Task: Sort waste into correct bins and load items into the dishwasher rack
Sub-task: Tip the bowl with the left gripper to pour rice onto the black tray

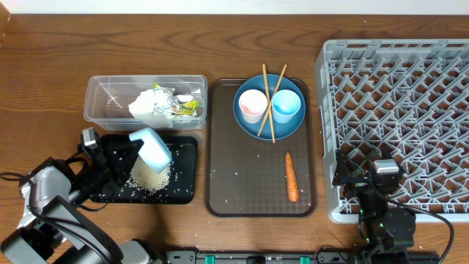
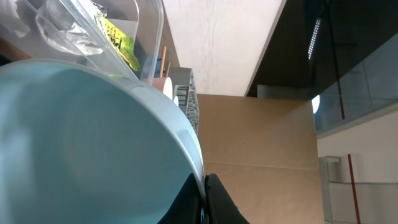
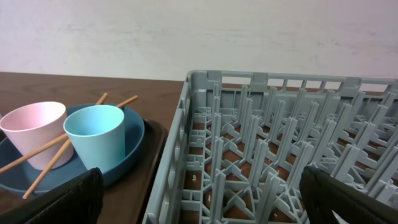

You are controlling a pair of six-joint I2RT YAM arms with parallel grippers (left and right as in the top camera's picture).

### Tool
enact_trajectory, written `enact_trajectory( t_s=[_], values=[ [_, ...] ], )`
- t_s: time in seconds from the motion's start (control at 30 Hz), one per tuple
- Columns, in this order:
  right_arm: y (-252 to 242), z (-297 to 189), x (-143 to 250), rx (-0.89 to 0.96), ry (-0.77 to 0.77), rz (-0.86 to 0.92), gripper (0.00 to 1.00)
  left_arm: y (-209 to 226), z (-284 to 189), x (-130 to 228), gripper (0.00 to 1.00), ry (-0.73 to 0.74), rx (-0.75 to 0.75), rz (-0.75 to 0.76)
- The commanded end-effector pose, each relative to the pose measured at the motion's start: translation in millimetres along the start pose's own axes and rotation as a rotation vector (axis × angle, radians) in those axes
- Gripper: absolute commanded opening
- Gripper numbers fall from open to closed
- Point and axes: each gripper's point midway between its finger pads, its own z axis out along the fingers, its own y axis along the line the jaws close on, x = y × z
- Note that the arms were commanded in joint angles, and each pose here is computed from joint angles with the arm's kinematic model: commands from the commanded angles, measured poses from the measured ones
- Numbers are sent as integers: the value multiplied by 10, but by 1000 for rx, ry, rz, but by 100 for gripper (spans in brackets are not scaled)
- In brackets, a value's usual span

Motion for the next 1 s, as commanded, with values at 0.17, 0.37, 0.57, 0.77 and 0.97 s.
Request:
enact_trajectory(
  t_s=[0.17,0.37,0.57,0.77,0.97],
  values=[
    [-37,0,14,14,4,-3,99,-447,89,-45,6,77,-124,274],
    [-37,0,14,14,4,-3,99,-473,337,325,6,225,-398,423],
    [-37,0,14,14,4,-3,99,-442,676,835,6,325,-615,590],
    [-37,0,14,14,4,-3,99,-299,987,1318,6,378,-775,694],
    [-37,0,14,14,4,-3,99,-20,1267,1661,6,391,-918,819]
  ],
)
